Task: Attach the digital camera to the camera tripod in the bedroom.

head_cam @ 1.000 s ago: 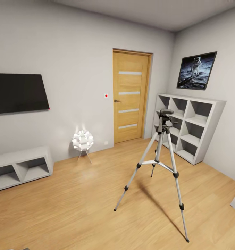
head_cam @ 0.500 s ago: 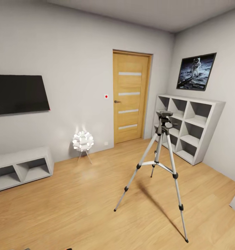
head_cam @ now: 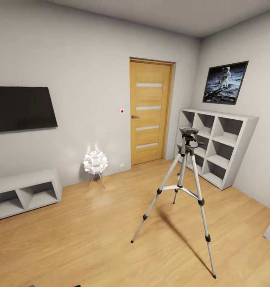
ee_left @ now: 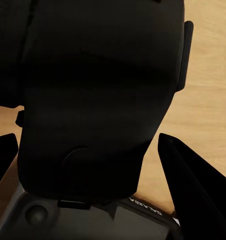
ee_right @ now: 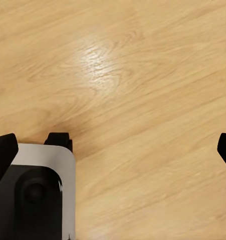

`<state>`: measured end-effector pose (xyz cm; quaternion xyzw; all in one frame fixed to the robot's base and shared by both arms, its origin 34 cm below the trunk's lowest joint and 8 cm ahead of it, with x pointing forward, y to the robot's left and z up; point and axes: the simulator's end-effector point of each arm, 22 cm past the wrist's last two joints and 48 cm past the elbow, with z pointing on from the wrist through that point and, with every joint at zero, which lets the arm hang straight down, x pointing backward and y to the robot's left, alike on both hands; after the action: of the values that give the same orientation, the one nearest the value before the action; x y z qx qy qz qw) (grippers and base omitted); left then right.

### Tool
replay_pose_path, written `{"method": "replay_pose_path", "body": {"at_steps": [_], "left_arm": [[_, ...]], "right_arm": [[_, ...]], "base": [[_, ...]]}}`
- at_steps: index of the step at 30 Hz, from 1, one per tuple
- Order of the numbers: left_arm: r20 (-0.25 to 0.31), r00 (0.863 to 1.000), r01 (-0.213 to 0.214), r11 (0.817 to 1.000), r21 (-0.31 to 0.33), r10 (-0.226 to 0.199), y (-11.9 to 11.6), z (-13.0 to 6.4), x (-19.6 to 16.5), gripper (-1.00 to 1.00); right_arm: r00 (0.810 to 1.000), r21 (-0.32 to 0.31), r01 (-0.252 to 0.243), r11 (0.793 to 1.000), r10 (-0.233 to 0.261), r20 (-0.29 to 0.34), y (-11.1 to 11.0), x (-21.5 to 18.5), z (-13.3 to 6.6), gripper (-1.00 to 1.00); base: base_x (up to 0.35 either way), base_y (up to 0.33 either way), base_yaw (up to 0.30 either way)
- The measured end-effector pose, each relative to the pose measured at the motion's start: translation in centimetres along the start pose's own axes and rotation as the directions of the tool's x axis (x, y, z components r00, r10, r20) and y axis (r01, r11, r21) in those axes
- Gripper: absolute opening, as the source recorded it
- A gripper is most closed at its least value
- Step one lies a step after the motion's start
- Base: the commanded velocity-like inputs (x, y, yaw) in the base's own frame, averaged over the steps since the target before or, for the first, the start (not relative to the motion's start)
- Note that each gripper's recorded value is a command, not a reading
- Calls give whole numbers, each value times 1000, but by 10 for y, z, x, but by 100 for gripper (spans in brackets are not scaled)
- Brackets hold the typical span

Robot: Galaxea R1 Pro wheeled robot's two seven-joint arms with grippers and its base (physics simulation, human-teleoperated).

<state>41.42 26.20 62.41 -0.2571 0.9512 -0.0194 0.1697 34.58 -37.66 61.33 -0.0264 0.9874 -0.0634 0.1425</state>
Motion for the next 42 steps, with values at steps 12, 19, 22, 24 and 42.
{"method": "replay_pose_path", "body": {"at_steps": [12,19,22,24,42], "left_arm": [[-2,998,64,998,-15,-64,12,0,-4,-100],[-2,998,65,998,-17,-65,13,0,-4,-100],[-2,998,65,998,-17,-65,13,0,-4,-100],[-2,998,65,998,-17,-65,13,0,-4,-100],[10,999,47,999,9,-47,2,0,-7,-100]], "right_arm": [[1000,-22,-7,1000,7,-4,26,0,0,100],[1000,-23,-5,1000,5,-2,27,-1,0,100],[1000,-23,-5,1000,4,-2,27,-1,1,100],[1000,-23,-4,1000,4,-2,27,-1,1,100],[1000,-21,-4,1000,4,-2,26,-1,1,100]], "base": [[244,0,44],[322,0,240],[247,0,267],[89,0,270],[7,0,271]]}}
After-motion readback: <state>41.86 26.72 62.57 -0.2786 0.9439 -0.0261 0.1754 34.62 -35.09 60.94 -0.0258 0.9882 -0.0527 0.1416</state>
